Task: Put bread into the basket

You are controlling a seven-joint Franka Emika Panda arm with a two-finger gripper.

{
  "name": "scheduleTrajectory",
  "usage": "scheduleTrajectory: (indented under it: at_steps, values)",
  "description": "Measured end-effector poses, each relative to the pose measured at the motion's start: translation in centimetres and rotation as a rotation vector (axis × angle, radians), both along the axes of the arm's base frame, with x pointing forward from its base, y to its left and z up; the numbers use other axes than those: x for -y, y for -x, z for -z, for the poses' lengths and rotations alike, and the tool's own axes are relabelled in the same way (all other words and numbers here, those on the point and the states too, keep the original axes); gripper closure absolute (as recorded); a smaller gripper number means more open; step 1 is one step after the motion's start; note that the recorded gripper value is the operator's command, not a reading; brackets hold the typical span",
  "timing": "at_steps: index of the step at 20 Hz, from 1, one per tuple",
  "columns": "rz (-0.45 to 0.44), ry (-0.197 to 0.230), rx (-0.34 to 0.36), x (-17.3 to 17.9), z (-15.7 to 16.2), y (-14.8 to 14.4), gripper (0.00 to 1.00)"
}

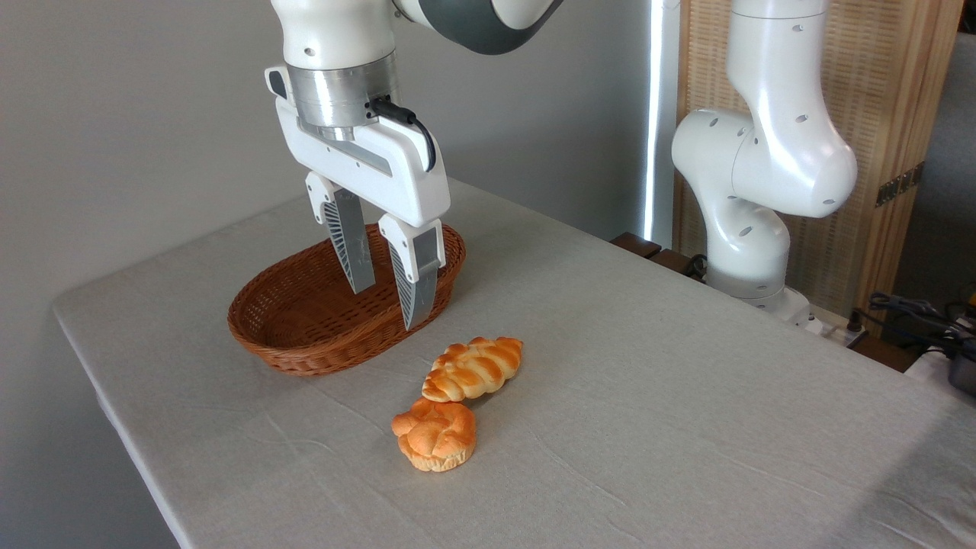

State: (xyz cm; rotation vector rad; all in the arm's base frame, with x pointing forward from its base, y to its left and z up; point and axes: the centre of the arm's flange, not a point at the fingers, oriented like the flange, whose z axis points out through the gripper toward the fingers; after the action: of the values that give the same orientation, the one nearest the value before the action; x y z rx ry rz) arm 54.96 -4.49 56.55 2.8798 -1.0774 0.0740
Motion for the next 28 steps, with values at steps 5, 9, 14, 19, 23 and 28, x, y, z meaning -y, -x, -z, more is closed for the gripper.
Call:
scheduleTrajectory:
  at_steps: [5, 9, 14, 19, 23, 28]
  values:
    - [-0.002, 0.0, 0.0, -0.1, 0.0, 0.0, 0.0]
    - [0.008, -0.002, -0.029, 0.4, 1.2, 0.3, 0.0]
    - [0.039, -0.01, -0.103, 2.0, 4.7, 1.4, 0.0]
    - [0.039, -0.022, -0.155, 1.7, 6.9, 3.4, 0.0]
    - [0.029, -0.026, -0.186, 1.1, 8.7, 4.3, 0.0]
    - [0.021, -0.026, -0.201, 0.7, 10.7, 4.0, 0.0]
